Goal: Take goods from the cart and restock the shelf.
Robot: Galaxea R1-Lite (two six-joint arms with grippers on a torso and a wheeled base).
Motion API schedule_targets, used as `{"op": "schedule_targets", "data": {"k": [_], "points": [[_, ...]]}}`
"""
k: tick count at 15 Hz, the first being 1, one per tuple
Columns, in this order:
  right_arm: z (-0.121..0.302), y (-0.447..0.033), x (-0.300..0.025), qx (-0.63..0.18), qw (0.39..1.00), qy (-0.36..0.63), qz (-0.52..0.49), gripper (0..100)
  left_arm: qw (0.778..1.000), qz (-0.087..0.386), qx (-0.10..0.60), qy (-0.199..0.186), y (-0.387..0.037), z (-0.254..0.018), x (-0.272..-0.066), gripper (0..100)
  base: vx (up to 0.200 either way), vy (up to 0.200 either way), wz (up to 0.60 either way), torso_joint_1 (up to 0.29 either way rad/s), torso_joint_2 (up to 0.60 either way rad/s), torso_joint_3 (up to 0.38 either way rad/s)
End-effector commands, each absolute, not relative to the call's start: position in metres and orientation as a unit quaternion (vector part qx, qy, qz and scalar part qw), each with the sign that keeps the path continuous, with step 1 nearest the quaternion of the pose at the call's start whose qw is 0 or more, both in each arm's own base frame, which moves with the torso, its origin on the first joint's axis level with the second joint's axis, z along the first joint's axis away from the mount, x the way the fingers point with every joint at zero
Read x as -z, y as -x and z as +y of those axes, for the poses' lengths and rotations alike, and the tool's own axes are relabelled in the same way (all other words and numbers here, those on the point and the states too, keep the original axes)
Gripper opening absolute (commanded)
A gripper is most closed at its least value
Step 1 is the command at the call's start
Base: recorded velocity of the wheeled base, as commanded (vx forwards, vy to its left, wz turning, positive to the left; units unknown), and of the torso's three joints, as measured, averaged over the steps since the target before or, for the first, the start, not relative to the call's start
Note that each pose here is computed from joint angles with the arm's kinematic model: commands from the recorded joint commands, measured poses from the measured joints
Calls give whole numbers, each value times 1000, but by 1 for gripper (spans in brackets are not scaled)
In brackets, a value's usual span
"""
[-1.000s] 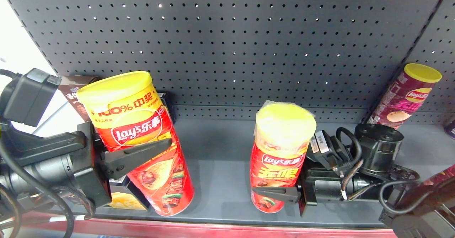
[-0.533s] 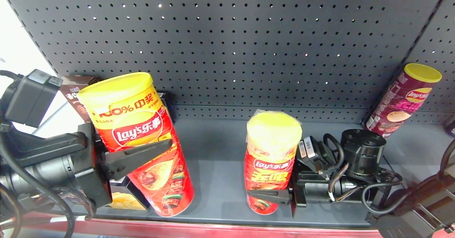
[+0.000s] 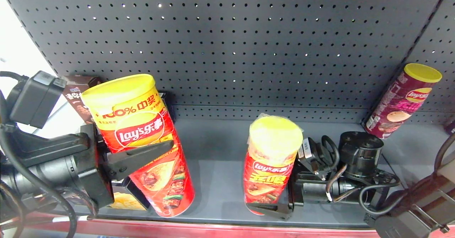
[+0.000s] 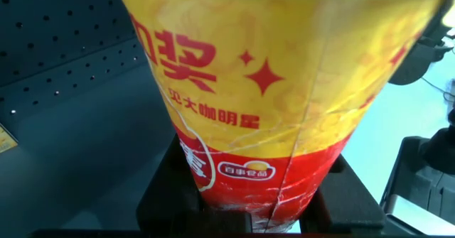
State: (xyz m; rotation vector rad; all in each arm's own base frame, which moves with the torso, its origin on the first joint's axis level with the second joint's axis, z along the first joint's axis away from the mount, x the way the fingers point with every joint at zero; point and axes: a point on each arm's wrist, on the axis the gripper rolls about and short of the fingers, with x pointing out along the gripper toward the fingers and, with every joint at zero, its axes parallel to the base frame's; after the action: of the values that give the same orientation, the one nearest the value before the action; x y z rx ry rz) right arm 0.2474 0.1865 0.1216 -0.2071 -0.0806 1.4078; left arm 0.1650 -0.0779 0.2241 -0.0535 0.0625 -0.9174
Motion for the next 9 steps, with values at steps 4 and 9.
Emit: {"op": "schedule_targets", "data": {"k": [4, 9], "points": [[163, -234, -136, -629, 770, 97, -46, 100, 896, 29, 443, 25, -165, -78, -224, 0, 0, 0, 0, 0, 0, 0], [119, -198, -158, -594, 795, 103, -70, 100, 895, 27, 444, 25, -164, -78, -225, 0, 0, 0, 0, 0, 0, 0]]}}
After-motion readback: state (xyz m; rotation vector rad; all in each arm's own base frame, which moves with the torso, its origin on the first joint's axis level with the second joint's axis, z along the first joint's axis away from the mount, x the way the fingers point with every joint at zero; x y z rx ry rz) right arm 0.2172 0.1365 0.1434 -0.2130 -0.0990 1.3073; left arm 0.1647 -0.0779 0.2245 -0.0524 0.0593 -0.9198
